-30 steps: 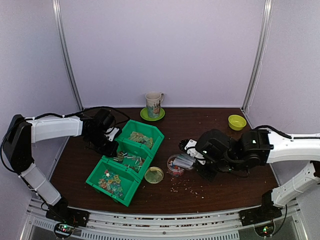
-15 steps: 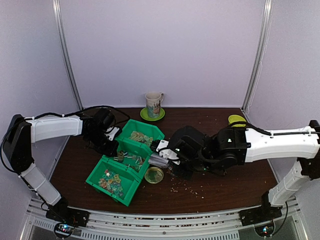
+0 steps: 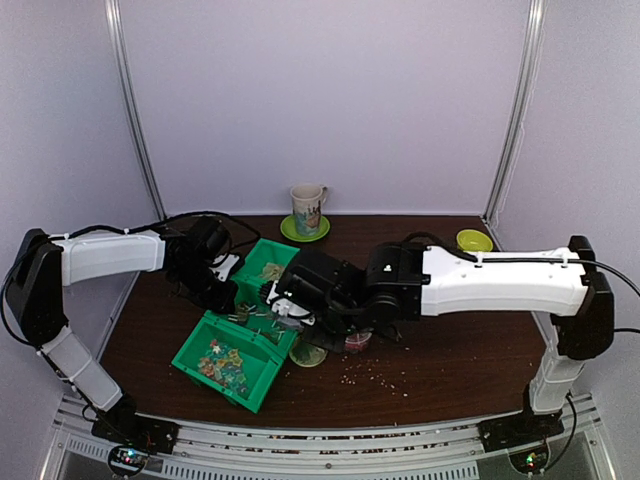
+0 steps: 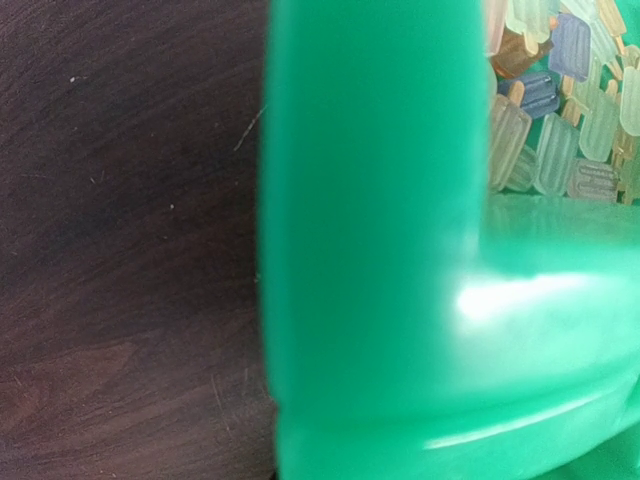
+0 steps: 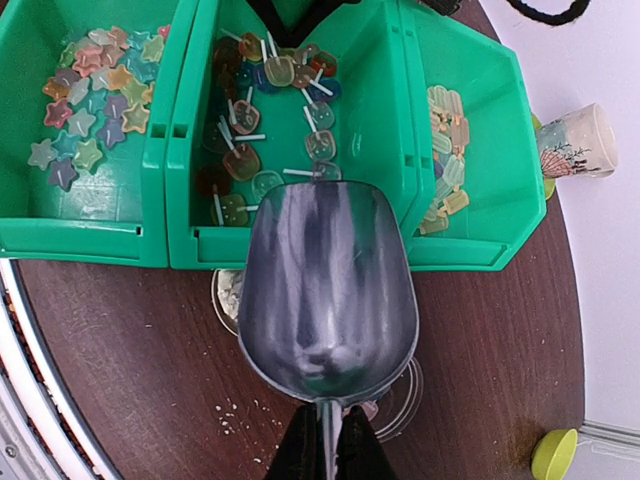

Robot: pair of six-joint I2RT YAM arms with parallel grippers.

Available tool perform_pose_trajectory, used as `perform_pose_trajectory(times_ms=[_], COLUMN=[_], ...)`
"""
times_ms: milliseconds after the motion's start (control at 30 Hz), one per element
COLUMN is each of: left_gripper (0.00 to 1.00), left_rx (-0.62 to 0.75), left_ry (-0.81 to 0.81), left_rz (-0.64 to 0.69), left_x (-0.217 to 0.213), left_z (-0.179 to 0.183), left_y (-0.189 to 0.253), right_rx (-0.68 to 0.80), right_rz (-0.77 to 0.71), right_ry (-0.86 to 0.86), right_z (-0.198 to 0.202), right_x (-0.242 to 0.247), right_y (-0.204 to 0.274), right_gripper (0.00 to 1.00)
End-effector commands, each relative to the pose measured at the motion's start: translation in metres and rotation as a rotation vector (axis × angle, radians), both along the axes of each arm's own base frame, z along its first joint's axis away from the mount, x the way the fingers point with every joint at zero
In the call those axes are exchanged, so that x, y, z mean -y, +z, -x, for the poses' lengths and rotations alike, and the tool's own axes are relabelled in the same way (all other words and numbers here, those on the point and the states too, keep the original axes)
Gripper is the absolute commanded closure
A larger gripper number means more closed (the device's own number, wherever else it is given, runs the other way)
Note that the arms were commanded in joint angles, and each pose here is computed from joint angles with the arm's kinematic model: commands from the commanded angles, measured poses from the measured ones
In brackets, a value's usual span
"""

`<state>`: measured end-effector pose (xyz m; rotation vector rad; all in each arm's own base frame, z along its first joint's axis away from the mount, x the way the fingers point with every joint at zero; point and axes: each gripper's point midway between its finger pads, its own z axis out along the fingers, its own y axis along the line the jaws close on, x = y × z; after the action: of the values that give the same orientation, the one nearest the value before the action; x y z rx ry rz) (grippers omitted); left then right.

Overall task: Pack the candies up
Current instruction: Scoop the fake candies from the plate.

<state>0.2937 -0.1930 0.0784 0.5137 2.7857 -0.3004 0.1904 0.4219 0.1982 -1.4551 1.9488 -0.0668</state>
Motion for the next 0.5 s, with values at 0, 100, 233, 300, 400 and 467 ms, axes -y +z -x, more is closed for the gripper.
perform_pose_trajectory(times_ms=[0, 100, 233, 300, 400, 467], left_gripper=[1.0, 1.0, 1.0, 1.0, 1.0, 1.0], left_rx=[0.1, 0.112, 0.137, 0.149, 0.166, 0.175], left_ry=[-0.029, -0.031, -0.03, -0.029, -0.032, -0.036], left_rz=[0.127, 0.113, 0.084, 0.073, 0.063, 0.062], left_x=[0.026, 0.026, 0.024, 0.022, 0.022, 0.023], left_z=[-0.021, -0.021, -0.022, -0.022, -0.021, -0.022], left_y=[0.037, 0.038, 0.042, 0.044, 0.047, 0.049], right_rx=[0.048, 0.053, 0.05, 0.045, 0.039, 0.034], right_rz=[0.098, 0.13, 0.164, 0.19, 0.228, 0.246], right_ry=[-0.036, -0.041, -0.04, -0.04, -0.033, -0.03], right_z=[-0.01, -0.013, -0.015, -0.016, -0.017, -0.017], right_x=[0.003, -0.002, -0.009, -0.011, -0.013, -0.015], right_y=[0.004, 0.002, -0.002, -0.009, -0.019, -0.025], right_gripper=[1.0, 1.0, 1.0, 1.0, 1.0, 1.0])
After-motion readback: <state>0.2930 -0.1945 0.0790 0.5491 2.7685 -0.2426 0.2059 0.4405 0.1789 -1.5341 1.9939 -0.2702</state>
